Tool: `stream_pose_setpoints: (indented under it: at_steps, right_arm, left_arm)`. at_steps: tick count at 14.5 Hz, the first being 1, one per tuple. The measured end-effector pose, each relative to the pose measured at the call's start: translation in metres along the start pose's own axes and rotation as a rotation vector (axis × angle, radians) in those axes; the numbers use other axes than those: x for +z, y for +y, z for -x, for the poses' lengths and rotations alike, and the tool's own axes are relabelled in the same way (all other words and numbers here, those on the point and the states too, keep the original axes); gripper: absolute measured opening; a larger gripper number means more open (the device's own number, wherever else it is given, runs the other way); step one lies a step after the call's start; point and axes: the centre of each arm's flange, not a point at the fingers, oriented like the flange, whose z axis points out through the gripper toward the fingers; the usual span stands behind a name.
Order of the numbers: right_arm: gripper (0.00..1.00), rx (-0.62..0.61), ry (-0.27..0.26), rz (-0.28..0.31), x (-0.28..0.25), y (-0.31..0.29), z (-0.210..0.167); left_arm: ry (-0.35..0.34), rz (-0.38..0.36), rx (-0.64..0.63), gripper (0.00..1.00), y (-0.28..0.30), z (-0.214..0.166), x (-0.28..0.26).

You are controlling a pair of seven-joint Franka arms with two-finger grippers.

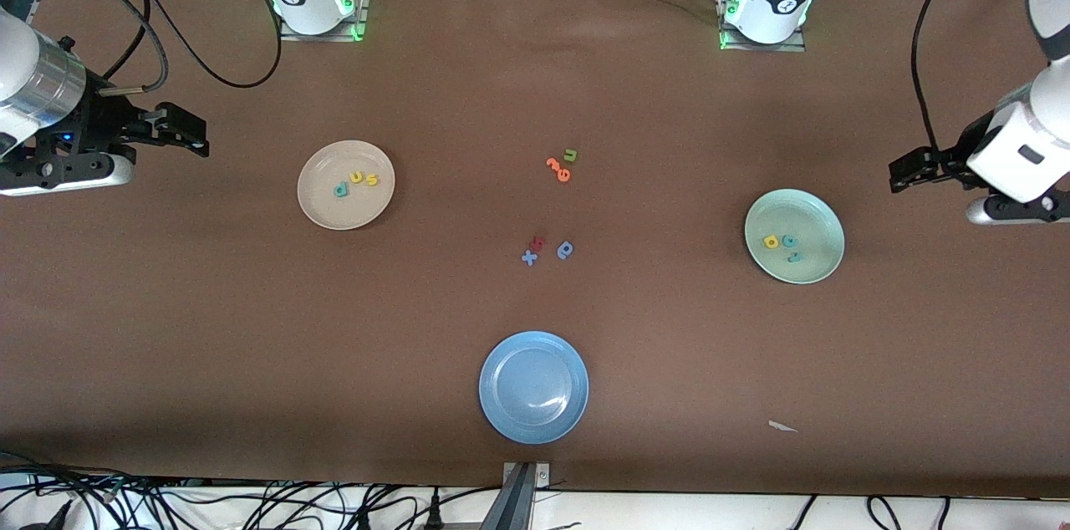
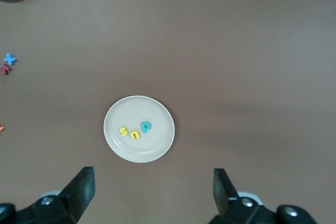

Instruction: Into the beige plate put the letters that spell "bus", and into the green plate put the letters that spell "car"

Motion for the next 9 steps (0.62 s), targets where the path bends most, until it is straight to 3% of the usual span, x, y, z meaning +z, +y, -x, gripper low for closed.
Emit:
stream_pose_setpoints:
  at_steps: [4, 9]
  right_arm:
    - [1.00, 0.003, 0.000, -0.001, 0.000, 0.001, 0.000]
    - [1.00, 0.013, 0.000, -0.001, 0.000, 0.008, 0.000]
  left_arm:
    - [0.019, 0.004, 0.019, 1.00, 0.010, 0.007, -0.006]
    - [0.013, 0.061, 0.025, 1.00, 0.016, 0.006, 0.001]
